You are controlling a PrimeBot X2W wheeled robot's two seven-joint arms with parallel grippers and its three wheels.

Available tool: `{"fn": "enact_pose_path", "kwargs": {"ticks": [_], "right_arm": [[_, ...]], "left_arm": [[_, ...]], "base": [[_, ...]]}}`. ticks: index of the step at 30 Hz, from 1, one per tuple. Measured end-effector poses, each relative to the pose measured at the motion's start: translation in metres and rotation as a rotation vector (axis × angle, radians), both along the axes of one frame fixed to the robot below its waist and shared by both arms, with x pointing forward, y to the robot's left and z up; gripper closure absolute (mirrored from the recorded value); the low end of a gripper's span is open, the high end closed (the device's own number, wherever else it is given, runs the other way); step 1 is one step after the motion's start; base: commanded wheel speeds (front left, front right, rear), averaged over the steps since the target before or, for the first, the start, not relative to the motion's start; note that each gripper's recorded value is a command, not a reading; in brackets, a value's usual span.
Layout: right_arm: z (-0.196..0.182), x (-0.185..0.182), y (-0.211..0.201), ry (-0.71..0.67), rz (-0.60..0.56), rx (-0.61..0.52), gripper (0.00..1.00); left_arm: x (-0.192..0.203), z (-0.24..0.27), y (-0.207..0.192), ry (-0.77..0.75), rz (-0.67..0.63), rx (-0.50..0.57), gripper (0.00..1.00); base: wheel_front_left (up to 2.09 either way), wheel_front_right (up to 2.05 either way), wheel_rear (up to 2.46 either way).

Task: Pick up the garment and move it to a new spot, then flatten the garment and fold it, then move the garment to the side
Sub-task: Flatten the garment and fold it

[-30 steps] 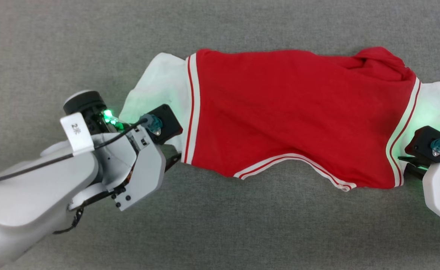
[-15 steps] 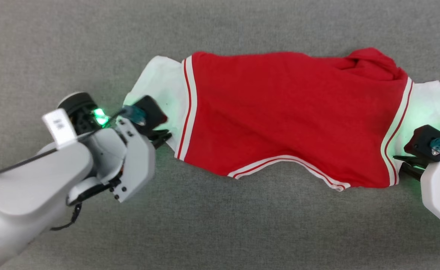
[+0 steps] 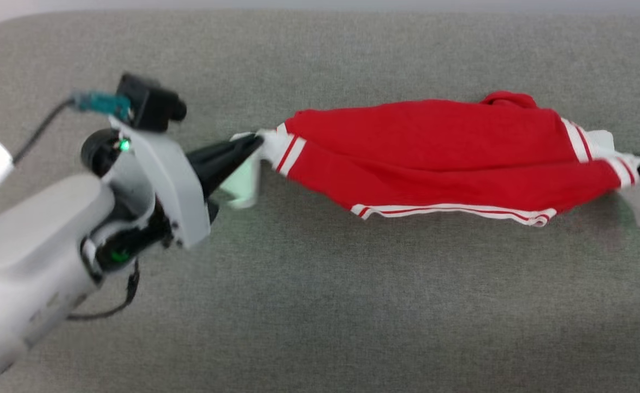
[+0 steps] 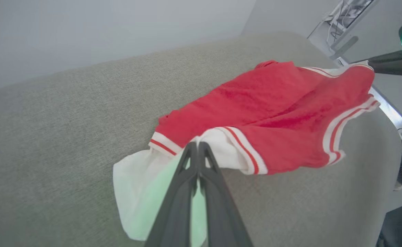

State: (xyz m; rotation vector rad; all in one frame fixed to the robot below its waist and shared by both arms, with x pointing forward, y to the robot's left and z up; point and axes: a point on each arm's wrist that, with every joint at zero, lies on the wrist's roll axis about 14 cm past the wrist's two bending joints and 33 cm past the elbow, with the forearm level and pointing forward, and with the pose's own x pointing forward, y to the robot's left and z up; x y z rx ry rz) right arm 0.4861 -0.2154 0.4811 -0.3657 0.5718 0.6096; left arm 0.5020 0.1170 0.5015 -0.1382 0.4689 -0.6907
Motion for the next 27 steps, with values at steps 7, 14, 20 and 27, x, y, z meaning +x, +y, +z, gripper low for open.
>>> {"fn": "enact_pose_path", "kwargs": {"ticks": [7, 14, 20, 27], "right_arm": [[0.022, 0.067, 0.017, -0.107, -0.070, 0.106, 1.00], [0.096, 0.164, 0.023, -0.358, -0.191, 0.263, 1.00], [0.171, 0.207, 0.012, -0.615, -0.256, 0.324, 1.00], [0.231, 0.204, 0.013, -0.770, -0.263, 0.373, 1.00]], "left_arm": [[0.079, 0.041, 0.010, -0.080, 0.189, -0.191, 1.00], [0.166, 0.110, 0.032, -0.267, 0.374, -0.342, 1.00], [0.199, 0.186, 0.043, -0.469, 0.455, -0.467, 1.00], [0.181, 0.263, 0.049, -0.598, 0.444, -0.590, 1.00]], "base": [[0.00, 0.00, 0.00], [0.00, 0.00, 0.00], [0.00, 0.00, 0.00], [0.00, 0.00, 0.00]]}}
